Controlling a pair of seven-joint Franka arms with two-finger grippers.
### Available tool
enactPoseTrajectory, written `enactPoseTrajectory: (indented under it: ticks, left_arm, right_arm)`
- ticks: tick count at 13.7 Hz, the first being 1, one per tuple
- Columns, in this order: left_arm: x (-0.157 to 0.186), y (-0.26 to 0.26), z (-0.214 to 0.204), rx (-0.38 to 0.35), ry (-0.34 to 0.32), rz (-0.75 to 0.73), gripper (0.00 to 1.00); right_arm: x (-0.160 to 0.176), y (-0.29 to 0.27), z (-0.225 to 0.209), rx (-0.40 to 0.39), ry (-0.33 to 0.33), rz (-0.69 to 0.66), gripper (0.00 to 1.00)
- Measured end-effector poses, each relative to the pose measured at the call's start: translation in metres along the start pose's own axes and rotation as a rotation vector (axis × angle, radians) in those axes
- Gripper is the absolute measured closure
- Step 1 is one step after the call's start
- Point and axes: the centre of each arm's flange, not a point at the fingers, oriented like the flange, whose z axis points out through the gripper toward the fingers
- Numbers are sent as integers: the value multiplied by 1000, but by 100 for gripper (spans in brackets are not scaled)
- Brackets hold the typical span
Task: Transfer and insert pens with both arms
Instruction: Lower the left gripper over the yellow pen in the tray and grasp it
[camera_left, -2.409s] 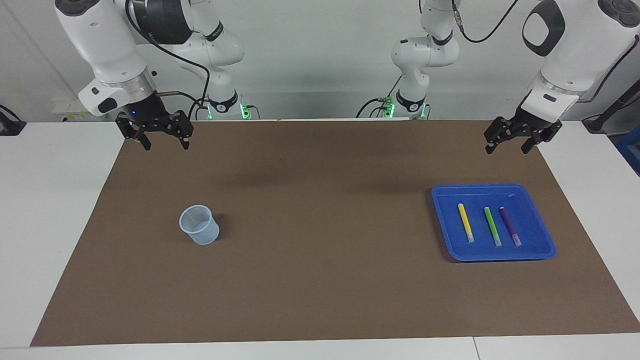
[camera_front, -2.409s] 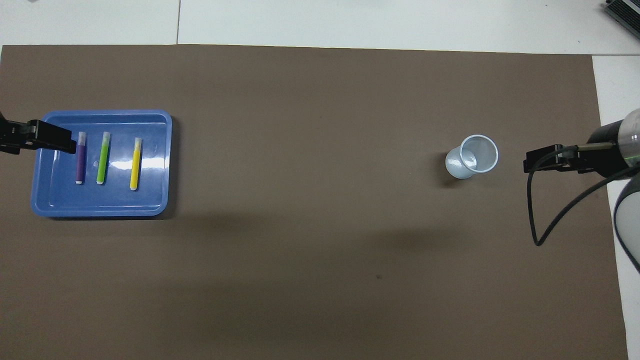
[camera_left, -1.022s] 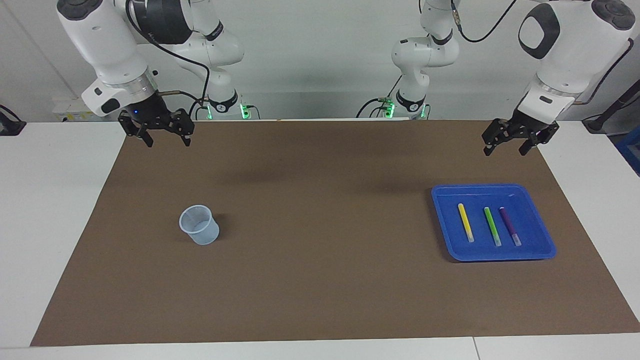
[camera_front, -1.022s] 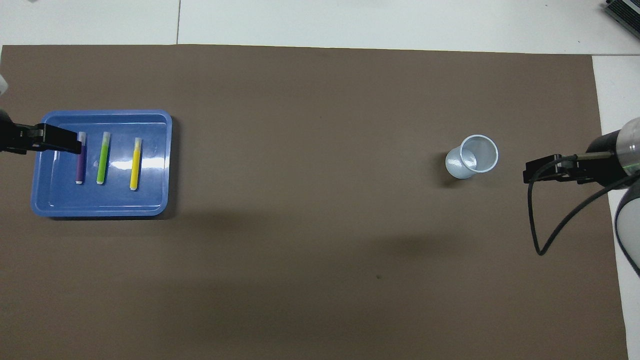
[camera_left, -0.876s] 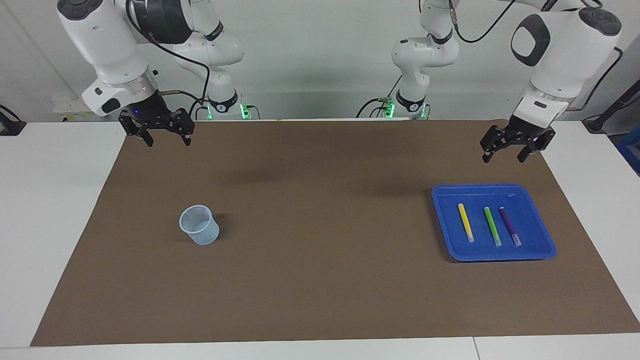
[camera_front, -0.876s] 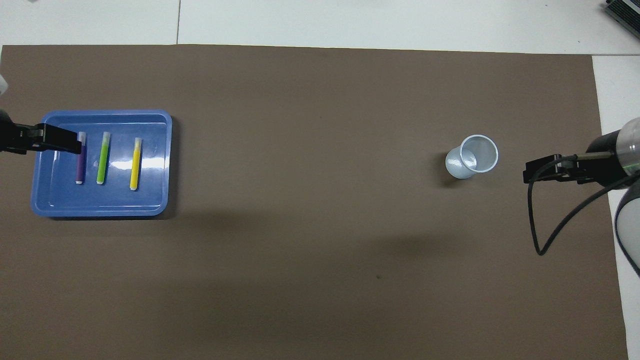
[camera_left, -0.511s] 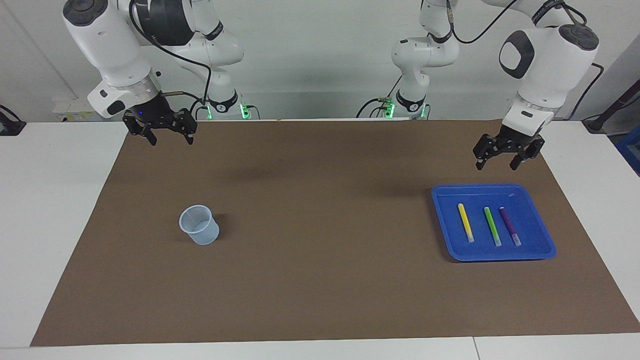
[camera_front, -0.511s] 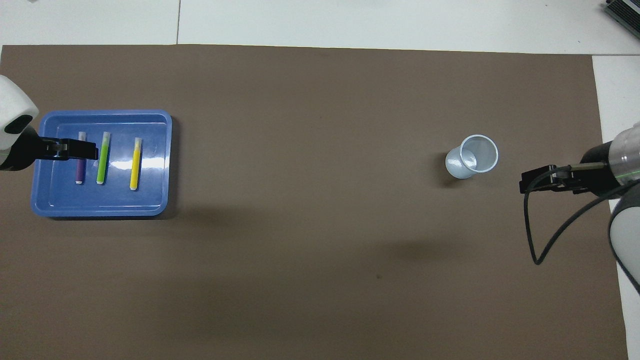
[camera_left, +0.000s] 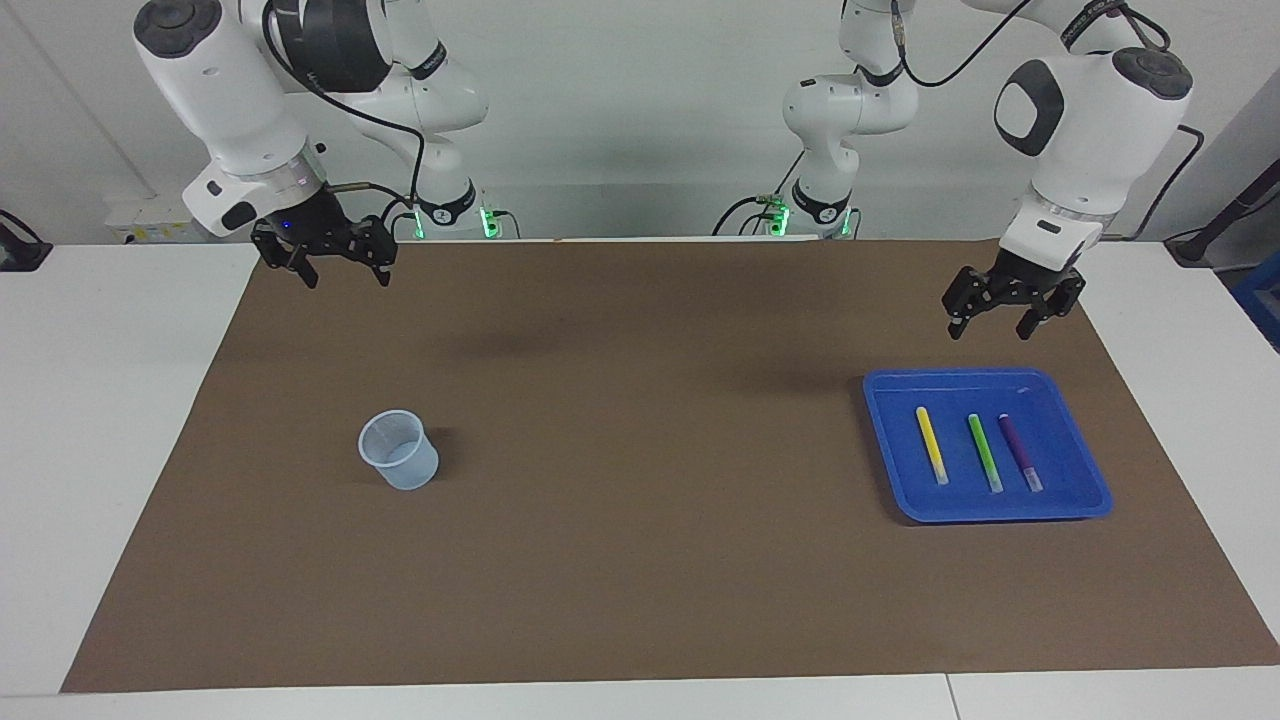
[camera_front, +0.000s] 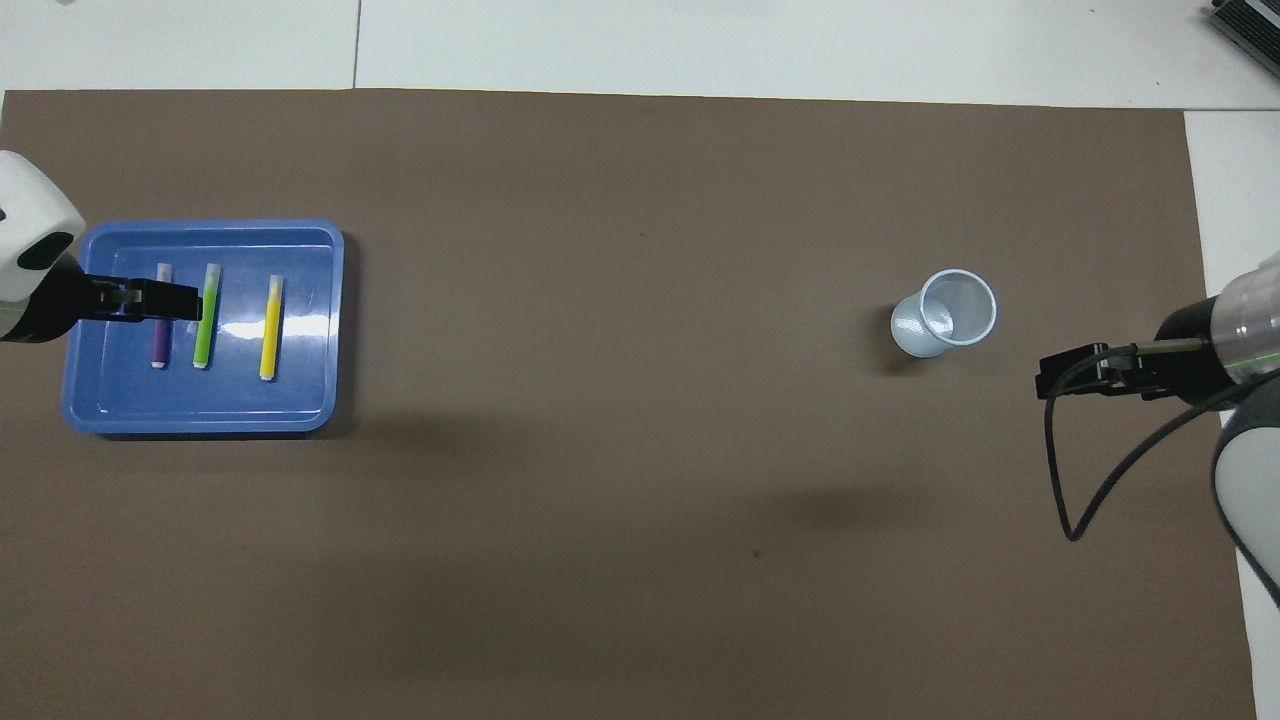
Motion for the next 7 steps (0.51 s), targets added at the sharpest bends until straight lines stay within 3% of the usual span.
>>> enactPoseTrajectory:
  ticks: [3, 7]
  left_arm:
    - [1, 1, 7, 1, 7, 2, 5]
    - [16, -3, 51, 2, 10, -3, 3]
  right_arm:
    - [-1, 0, 0, 1, -1, 0, 0]
    - [-3, 0, 1, 1, -2, 0, 0]
